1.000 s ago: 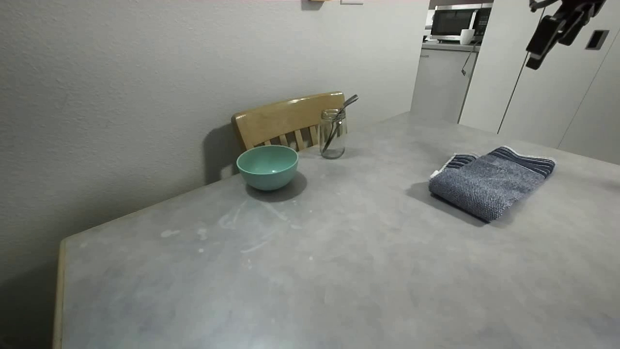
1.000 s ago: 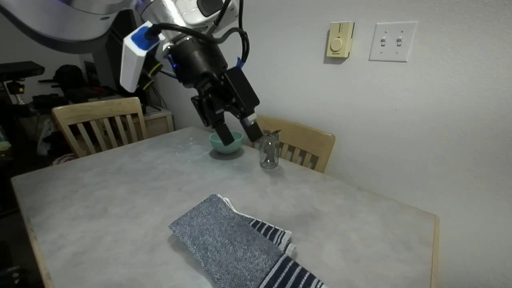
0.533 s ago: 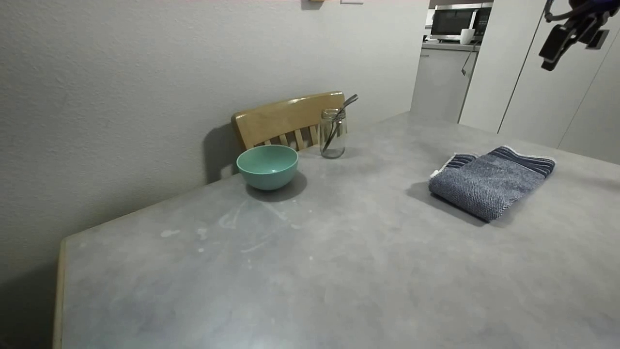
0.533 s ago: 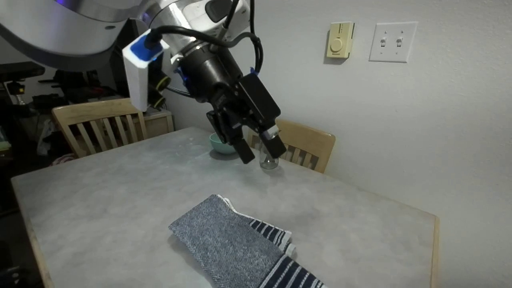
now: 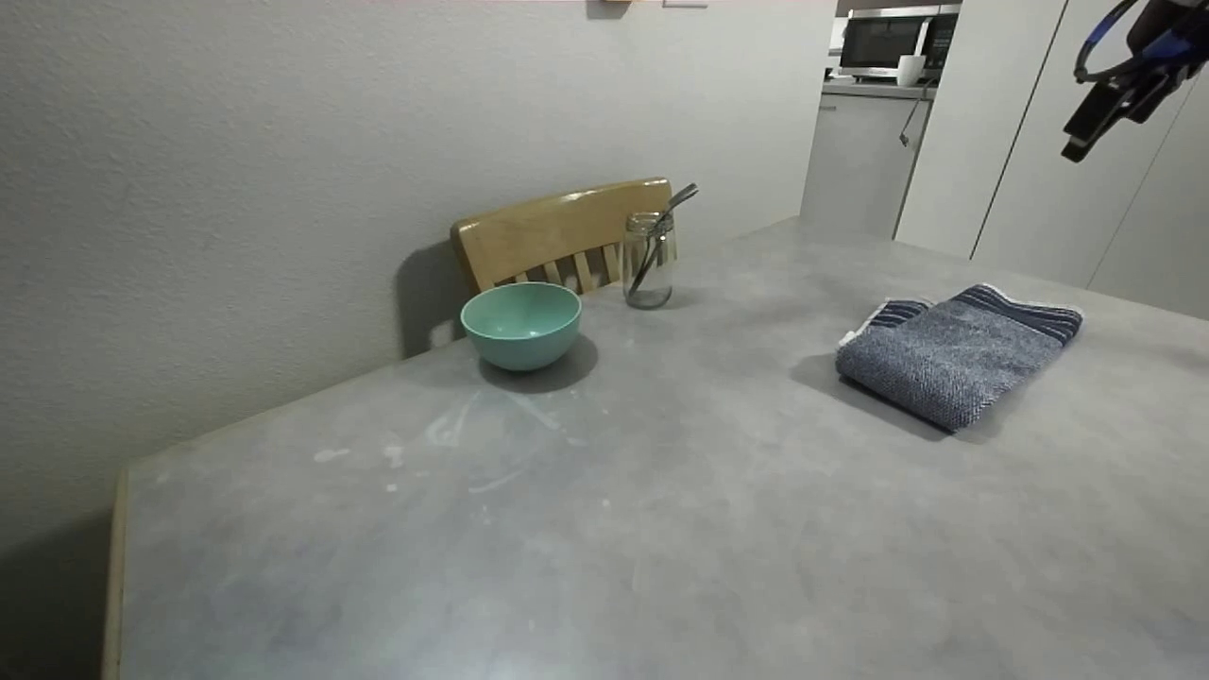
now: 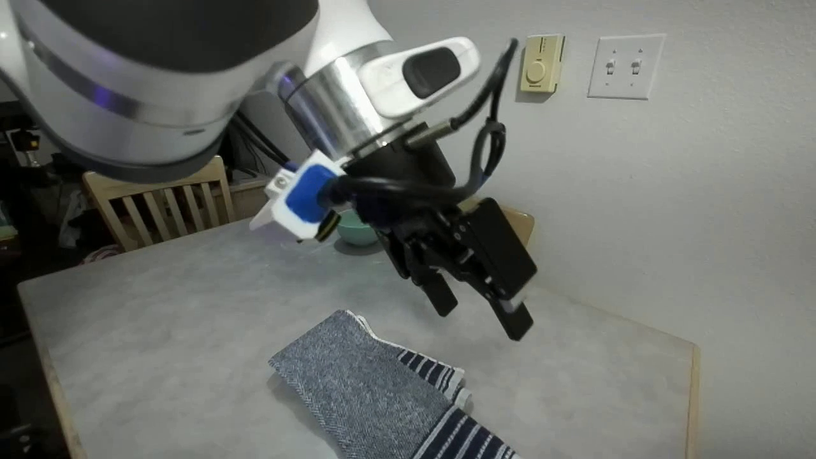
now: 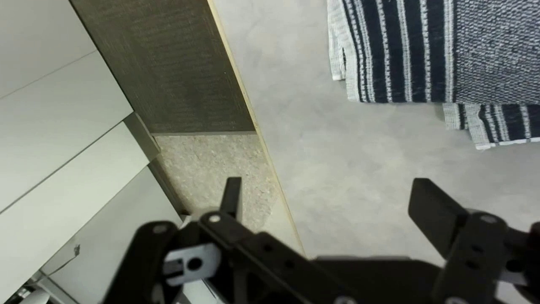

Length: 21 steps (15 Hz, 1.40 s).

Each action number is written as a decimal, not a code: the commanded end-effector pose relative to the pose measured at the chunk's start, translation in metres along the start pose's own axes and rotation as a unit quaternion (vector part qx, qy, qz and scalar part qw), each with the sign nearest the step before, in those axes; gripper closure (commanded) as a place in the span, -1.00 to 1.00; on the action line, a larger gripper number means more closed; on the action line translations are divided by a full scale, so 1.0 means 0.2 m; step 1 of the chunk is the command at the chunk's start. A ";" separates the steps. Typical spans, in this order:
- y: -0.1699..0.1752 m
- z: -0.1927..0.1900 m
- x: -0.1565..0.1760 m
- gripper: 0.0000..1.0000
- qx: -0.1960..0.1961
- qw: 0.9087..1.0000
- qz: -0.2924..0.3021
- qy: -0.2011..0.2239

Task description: Unfold the towel once

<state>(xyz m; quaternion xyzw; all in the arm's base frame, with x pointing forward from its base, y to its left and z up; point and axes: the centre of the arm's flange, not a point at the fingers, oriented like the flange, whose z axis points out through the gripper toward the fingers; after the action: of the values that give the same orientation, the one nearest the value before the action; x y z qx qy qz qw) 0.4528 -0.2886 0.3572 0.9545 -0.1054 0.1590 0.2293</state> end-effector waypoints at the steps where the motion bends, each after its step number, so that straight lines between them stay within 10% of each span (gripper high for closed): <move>1: 0.04 0.04 -0.01 -1.00 0.011 1.000 -0.004 0.007; 21: 0.09 0.11 -0.02 -1.00 -0.003 0.999 -0.020 0.032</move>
<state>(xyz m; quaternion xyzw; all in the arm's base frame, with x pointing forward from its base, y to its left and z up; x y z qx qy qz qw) 0.4497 -0.3084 0.3493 0.9548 -0.0840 0.1756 0.2245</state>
